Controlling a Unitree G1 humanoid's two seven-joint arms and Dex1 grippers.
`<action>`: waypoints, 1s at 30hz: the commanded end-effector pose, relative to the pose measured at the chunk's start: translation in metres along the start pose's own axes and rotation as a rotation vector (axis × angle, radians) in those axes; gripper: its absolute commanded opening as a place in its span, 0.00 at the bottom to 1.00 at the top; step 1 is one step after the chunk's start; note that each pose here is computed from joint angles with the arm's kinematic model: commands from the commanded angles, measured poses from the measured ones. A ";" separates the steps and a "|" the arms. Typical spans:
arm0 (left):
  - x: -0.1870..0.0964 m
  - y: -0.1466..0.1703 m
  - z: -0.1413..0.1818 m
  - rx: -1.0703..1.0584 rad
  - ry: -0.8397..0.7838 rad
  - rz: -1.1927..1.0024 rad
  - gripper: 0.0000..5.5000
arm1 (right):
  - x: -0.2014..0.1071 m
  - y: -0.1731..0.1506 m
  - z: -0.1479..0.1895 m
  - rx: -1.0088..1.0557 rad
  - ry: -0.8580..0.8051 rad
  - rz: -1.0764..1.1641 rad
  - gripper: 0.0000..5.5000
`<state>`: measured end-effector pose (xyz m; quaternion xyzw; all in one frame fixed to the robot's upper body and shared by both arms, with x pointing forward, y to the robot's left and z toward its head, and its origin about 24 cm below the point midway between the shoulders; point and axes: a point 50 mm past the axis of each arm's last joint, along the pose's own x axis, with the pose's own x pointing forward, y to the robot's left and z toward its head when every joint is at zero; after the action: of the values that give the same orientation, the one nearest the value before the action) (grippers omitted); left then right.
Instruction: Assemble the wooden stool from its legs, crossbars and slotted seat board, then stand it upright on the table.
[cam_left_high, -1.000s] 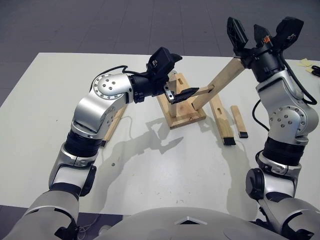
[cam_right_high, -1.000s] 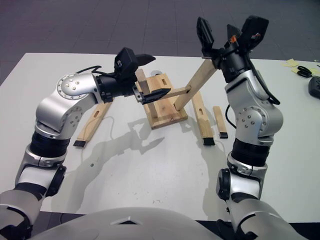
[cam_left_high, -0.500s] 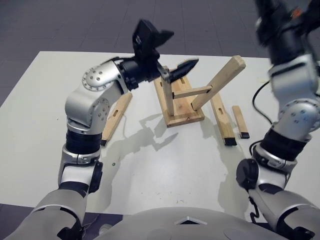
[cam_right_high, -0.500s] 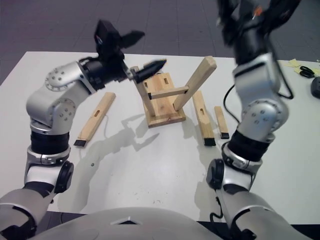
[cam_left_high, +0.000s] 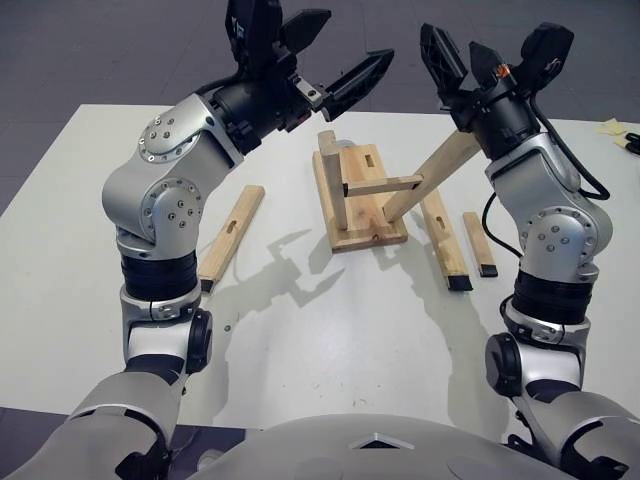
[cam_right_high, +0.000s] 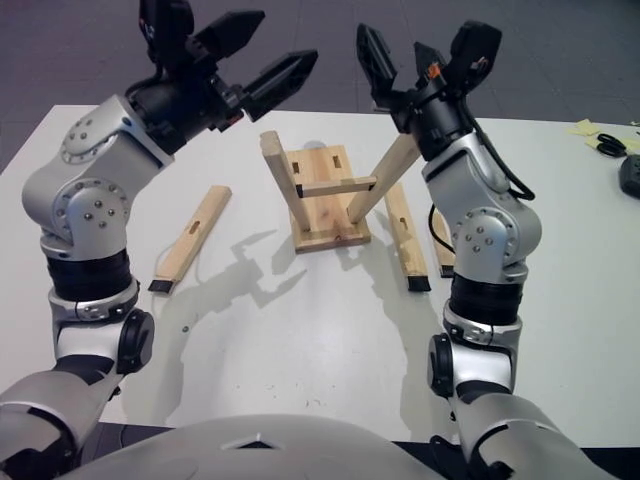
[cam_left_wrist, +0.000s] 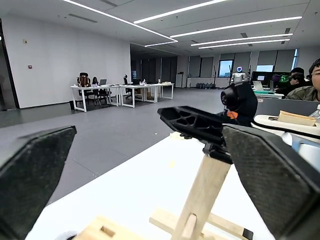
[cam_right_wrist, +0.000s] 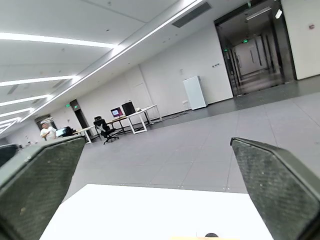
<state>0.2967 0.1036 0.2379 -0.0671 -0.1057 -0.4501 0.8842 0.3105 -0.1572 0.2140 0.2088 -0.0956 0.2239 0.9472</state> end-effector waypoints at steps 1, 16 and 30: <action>-0.002 -0.013 -0.018 -0.060 0.051 -0.024 0.98 | -0.025 -0.036 -0.068 0.131 0.260 -0.188 0.98; 0.004 0.000 0.024 -0.058 -0.110 0.007 0.98 | -0.010 0.024 0.113 0.099 -0.485 0.083 0.98; -0.001 -0.004 0.014 -0.111 -0.082 0.014 0.98 | -0.089 -0.032 -0.125 0.316 0.415 -0.270 0.98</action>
<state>0.2957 0.1121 0.2647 -0.1208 -0.1484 -0.4343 0.8802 0.2986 -0.1815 0.1992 0.3178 -0.1023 0.1618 0.9286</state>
